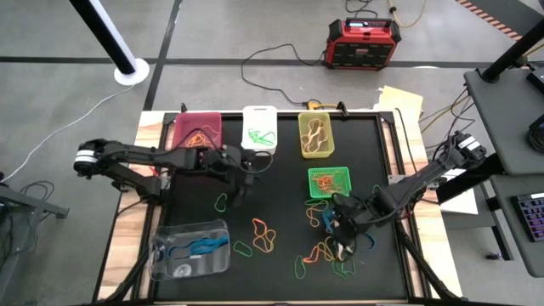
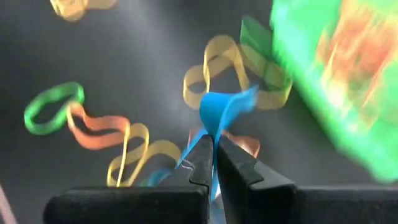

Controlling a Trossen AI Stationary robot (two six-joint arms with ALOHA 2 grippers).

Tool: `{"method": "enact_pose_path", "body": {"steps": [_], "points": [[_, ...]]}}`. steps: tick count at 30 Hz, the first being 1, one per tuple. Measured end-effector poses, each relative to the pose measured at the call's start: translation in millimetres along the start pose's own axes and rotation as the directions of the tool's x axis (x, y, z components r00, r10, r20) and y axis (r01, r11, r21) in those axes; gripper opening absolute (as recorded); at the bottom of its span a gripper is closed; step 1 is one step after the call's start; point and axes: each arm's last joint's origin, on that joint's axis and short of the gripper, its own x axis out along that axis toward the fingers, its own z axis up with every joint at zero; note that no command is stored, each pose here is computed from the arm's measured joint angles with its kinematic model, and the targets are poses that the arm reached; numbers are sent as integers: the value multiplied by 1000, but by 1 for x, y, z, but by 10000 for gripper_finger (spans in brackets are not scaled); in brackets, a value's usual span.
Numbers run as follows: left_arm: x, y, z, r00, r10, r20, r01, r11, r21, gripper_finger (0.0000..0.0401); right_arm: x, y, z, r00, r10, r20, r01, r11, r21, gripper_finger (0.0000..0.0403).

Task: Sort rubber bands into baskets
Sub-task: Put the blue rubber band into the transparent bin

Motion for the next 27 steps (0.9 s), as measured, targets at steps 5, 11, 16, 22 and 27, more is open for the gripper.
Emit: {"method": "enact_pose_path", "body": {"steps": [5, 11, 16, 22, 27], "points": [[2, 0, 11, 974, -68, 218, 69, 998, 2, 158, -16, 9, 27, 970, -14, 243, 55, 985, -166, 9], [5, 3, 17, 952, -42, 303, 48, 999, -12, 163, -25, 16, 65, 878, 71, 473, 124, 921, -369, 9], [13, 6, 22, 930, 1, 367, 10, 1000, -28, 185, -29, 14, 94, 785, 186, 590, 179, 845, -504, 9], [21, 10, 20, 930, 93, 356, -77, 995, -60, 204, -28, 5, 111, 754, 209, 622, 232, 801, -551, 9], [30, 10, 16, 939, 86, 333, -69, 996, -61, 201, -27, 0, 116, 746, 195, 636, 268, 787, -555, 9]]}}
